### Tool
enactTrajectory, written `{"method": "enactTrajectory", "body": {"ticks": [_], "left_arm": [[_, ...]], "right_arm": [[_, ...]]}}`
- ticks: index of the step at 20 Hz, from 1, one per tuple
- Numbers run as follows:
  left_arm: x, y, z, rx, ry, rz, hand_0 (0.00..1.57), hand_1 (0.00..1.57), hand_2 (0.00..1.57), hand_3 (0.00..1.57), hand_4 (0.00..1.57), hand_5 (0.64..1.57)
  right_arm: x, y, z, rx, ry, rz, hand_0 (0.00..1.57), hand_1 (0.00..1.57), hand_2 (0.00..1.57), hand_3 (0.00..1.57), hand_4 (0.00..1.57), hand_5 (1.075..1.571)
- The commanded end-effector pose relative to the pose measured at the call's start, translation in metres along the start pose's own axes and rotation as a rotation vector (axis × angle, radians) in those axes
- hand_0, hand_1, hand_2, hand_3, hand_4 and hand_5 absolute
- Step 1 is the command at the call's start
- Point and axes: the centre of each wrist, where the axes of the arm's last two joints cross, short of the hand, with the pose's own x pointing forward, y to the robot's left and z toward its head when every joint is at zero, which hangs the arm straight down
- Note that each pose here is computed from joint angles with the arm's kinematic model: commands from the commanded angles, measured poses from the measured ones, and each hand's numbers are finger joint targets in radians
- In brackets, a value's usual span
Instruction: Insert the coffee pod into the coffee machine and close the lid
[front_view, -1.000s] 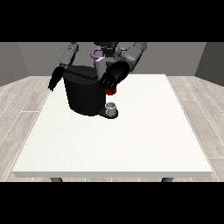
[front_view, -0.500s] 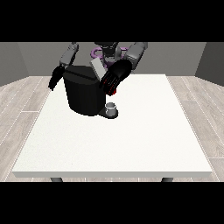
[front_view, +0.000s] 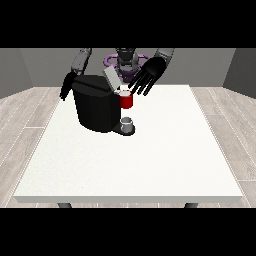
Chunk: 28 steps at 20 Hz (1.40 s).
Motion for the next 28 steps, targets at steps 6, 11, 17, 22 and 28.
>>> {"method": "enactTrajectory", "body": {"ticks": [6, 11, 17, 22, 28], "left_arm": [[-0.013, -0.122, 0.021, 0.008, -0.019, 0.598, 0.00, 0.00, 0.00, 0.00, 0.20, 1.571], [-0.026, -0.200, 0.057, 0.046, 0.076, 1.037, 0.00, 0.00, 0.00, 0.00, 0.00, 1.571], [-0.016, -0.291, 0.113, -0.115, 0.229, 1.153, 0.00, 0.00, 0.00, 0.00, 0.39, 1.571], [-0.024, -0.305, 0.139, -0.123, 0.300, 1.165, 0.00, 0.00, 0.00, 0.00, 0.39, 1.571], [-0.021, -0.300, 0.147, -0.086, 0.252, 1.225, 0.00, 0.00, 0.00, 0.00, 0.37, 1.571]], "right_arm": [[-0.063, -0.021, 0.043, -0.047, 0.179, -0.004, 0.00, 0.00, 0.00, 0.00, 0.00, 1.571], [-0.088, -0.029, 0.071, -0.087, 0.217, -0.011, 0.00, 0.00, 0.00, 0.00, 0.00, 1.571], [-0.056, -0.015, 0.056, 0.046, 0.158, -0.086, 0.00, 0.00, 0.00, 0.00, 0.00, 1.571], [-0.029, -0.014, 0.048, 0.137, 0.115, -0.044, 0.00, 0.00, 0.00, 0.00, 0.06, 1.571], [-0.008, -0.043, 0.025, 0.156, 0.026, 0.014, 0.00, 0.00, 0.00, 0.00, 0.08, 1.571]]}}
